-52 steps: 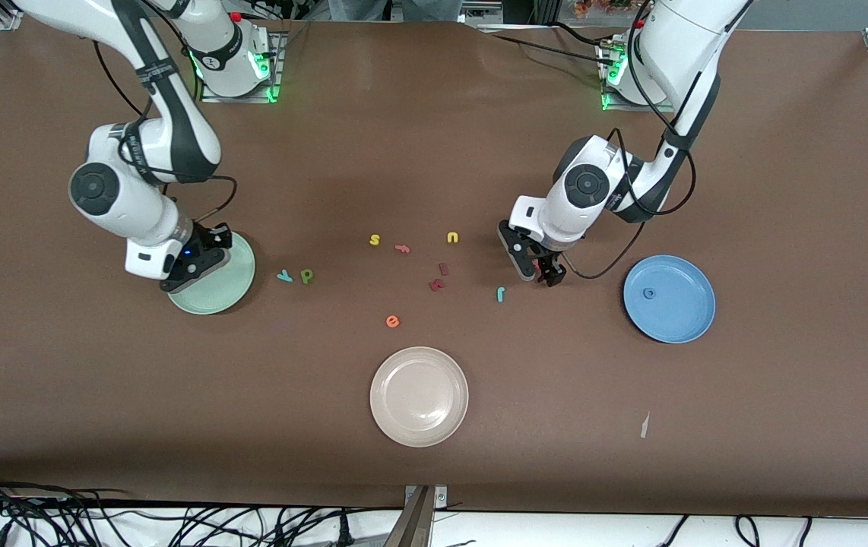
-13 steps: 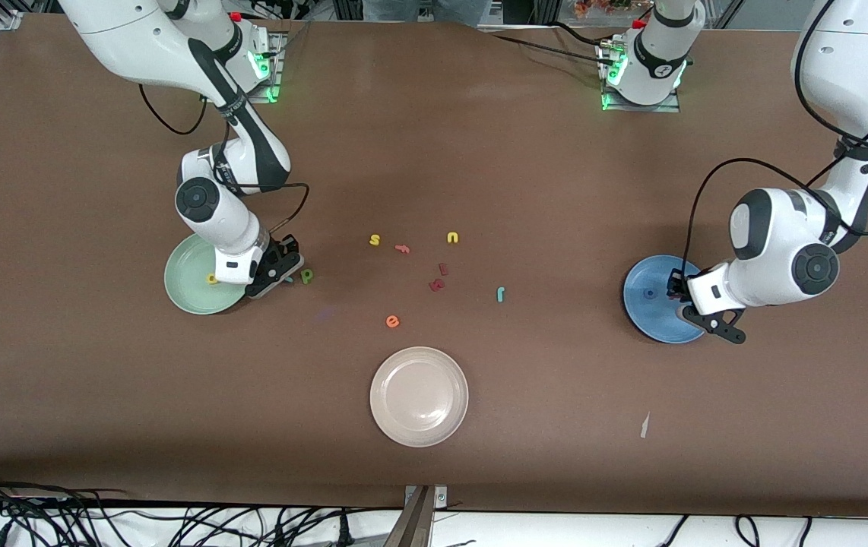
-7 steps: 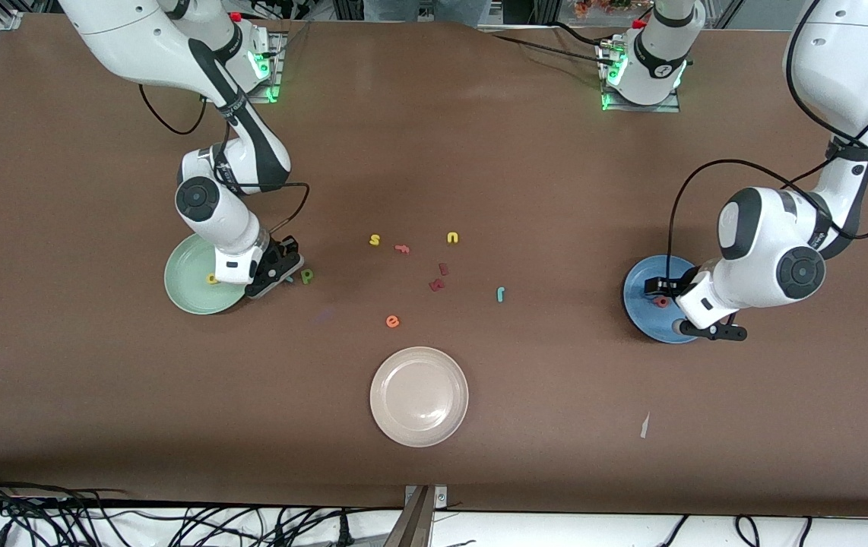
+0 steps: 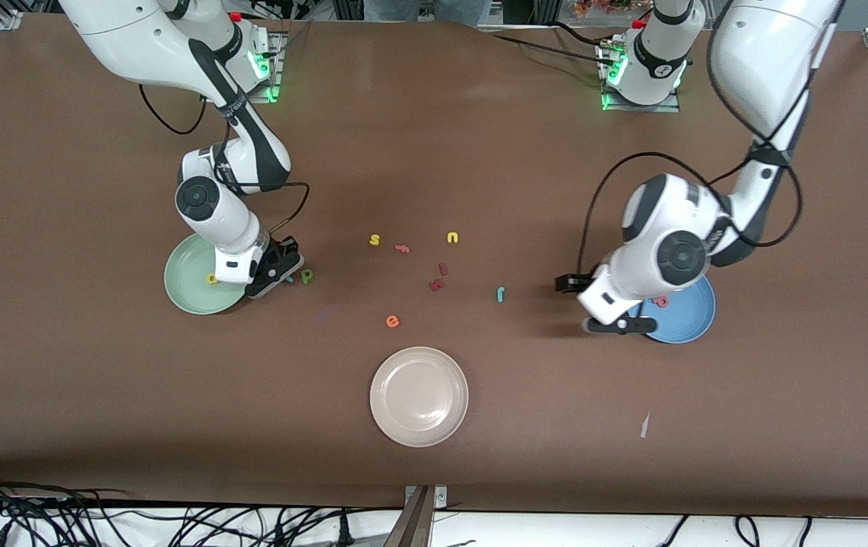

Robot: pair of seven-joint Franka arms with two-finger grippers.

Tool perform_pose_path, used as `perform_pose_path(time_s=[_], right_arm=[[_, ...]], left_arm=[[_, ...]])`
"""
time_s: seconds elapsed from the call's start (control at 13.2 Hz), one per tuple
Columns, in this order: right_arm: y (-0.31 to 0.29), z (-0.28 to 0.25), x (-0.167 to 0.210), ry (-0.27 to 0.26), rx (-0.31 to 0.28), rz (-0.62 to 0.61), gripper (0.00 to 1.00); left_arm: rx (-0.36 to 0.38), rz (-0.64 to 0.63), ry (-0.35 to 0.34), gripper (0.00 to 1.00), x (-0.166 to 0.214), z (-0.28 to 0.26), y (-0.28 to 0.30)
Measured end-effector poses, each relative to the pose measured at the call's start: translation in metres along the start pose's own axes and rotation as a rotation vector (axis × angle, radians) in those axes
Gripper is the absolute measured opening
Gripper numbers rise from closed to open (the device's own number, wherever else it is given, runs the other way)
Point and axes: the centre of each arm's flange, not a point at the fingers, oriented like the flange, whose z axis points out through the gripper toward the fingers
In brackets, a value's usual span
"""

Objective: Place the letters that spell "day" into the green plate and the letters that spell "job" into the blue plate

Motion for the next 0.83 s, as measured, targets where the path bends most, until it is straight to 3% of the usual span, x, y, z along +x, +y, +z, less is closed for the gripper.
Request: perform_pose_path(time_s=[0.3,0.61,0.83], right_arm=[[0.003,-0.012,0.005,0.016,-0.009,0.0,0.27],[0.032,-0.043,0.001,-0.009,-0.013,0.001,0.27],[0.086,-0.057,-0.03,-0.037,-0.011,0.001,0.27]], left_arm=[[-0.004,-0.068,-0.021,1.0,-0.002,0.038,0.063],[-0.024,-0.095,-0.003,1.0,0.002,0.061,0.098],[0.045,-0.029,0.026,0.96,-0.006,0.073,0.112]])
